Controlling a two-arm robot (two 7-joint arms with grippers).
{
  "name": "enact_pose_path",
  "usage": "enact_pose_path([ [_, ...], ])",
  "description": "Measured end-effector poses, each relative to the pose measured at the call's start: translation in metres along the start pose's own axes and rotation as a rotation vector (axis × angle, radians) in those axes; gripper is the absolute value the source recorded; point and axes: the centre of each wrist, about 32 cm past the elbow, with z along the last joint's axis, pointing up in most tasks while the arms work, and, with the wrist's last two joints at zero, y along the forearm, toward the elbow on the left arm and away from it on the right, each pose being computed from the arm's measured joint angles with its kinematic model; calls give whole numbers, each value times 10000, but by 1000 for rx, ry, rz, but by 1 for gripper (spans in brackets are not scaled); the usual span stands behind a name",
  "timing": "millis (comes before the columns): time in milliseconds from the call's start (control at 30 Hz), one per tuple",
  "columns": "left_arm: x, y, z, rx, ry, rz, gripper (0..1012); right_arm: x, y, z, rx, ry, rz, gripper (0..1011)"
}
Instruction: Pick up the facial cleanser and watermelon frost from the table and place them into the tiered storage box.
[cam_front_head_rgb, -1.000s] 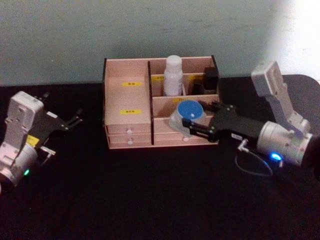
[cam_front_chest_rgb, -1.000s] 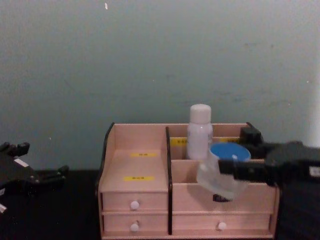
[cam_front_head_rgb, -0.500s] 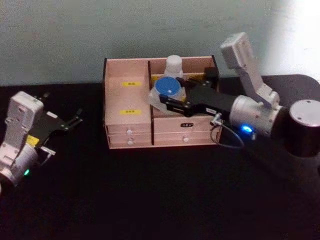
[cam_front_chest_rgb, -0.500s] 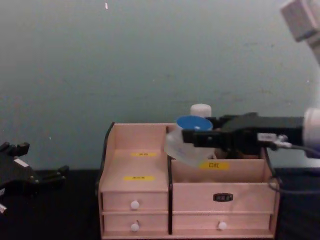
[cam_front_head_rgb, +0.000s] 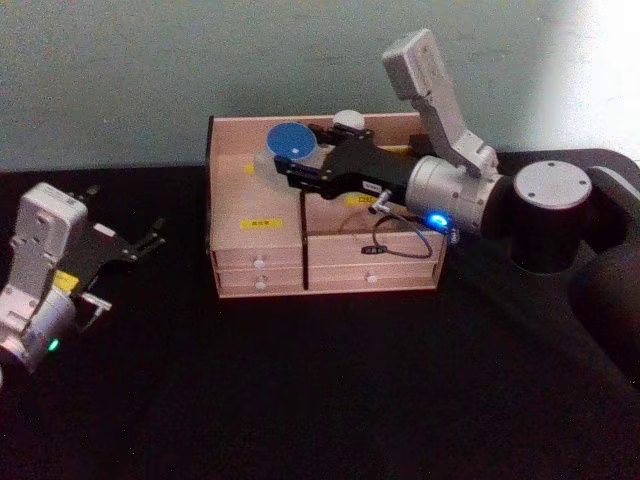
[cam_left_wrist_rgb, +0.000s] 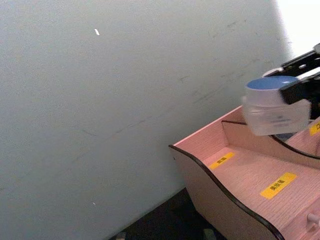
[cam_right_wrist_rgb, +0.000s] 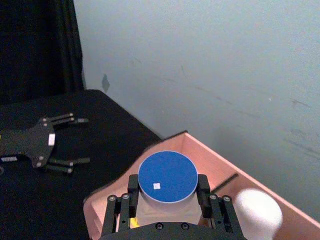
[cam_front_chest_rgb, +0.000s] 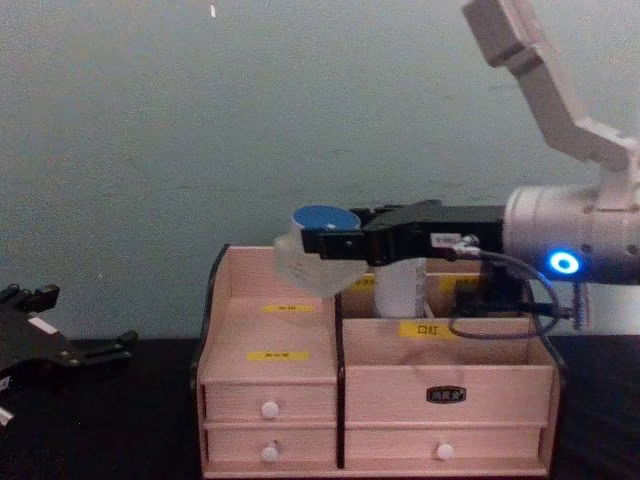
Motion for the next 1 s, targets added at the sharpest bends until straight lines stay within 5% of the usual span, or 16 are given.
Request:
enact_pose_path([
  [533, 0, 0, 0, 0, 0, 0, 1001, 28, 374, -26, -8, 14, 20, 704],
  [1000, 0, 0, 0, 0, 0, 0, 1001, 53, 541, -109, -54, 30, -1, 704],
])
